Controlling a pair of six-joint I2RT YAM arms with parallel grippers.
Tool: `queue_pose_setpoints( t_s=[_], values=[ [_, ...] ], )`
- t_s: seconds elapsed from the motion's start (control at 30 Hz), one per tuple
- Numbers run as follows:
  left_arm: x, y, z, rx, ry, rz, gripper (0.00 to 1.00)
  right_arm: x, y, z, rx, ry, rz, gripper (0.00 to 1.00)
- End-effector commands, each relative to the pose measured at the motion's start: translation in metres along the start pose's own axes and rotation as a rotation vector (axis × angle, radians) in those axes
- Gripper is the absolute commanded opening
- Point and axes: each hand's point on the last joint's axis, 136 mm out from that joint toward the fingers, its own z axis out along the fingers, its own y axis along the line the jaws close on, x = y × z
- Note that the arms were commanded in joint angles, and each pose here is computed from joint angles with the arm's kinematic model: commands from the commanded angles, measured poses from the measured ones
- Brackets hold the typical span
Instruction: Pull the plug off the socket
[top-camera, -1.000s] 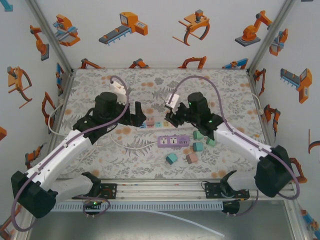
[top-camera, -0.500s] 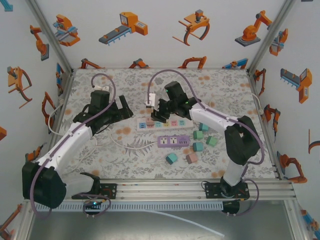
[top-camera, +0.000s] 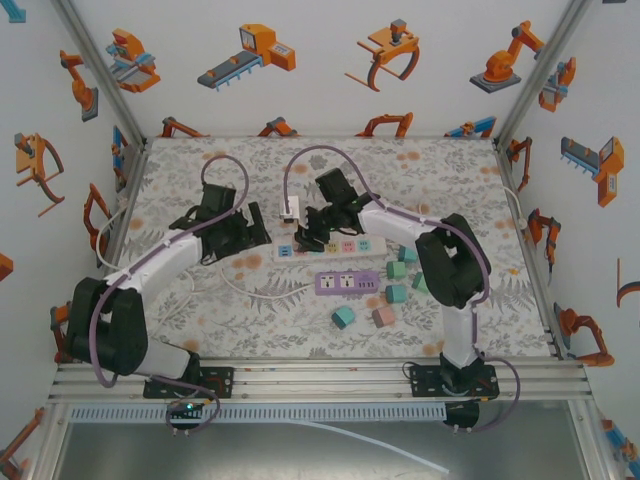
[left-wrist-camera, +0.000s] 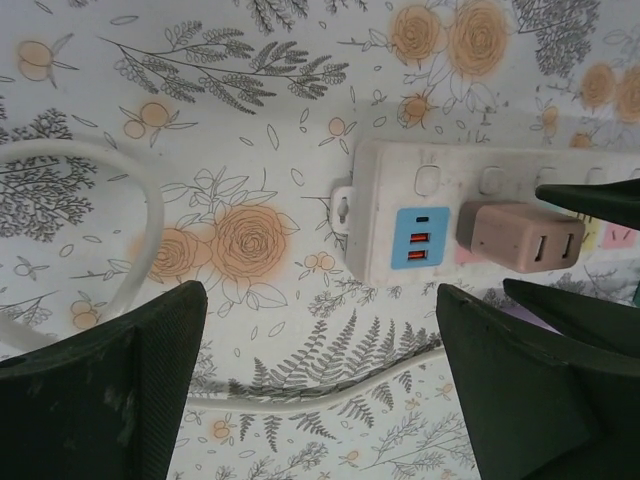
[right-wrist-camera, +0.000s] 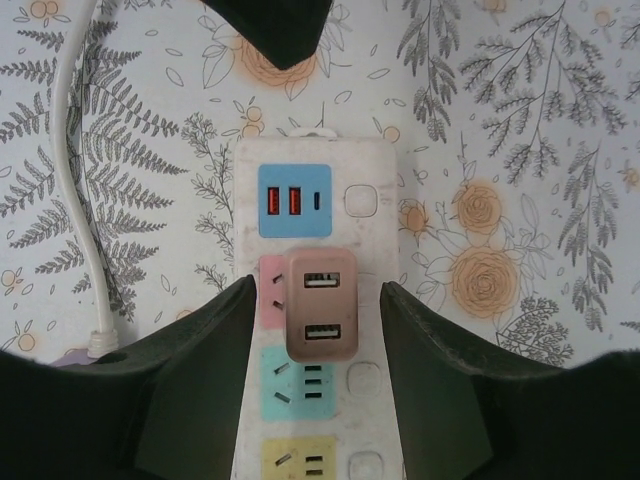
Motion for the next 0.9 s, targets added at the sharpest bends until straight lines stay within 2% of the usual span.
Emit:
queue_pose_setpoints(
  t_s=[0.0,0.27,0.5,0.87],
  values=[
    [0.007,-0.014,0.010,0.064,0.030,-0.009,0.87,-0.003,-0.002,0.001,-0.001,-0.004,-0.024,0.49],
    [0.021,-0.017,0.035,0.033,0.091,0.017,0.84,-0.011,0.000,-0.002,-0.005,-0.037,-0.046,0.41],
    [0.038,-0.010,0.051,-0.027,0.153,0.067,0.76,-0.021,0.001,-0.006,-0.007,-0.070,-0.062,0.37],
    [0.052,0.007,0.063,-0.116,0.191,0.088,0.75,-0.040,-0.005,-0.015,0.016,-0.120,-0.058,0.29]
  ],
)
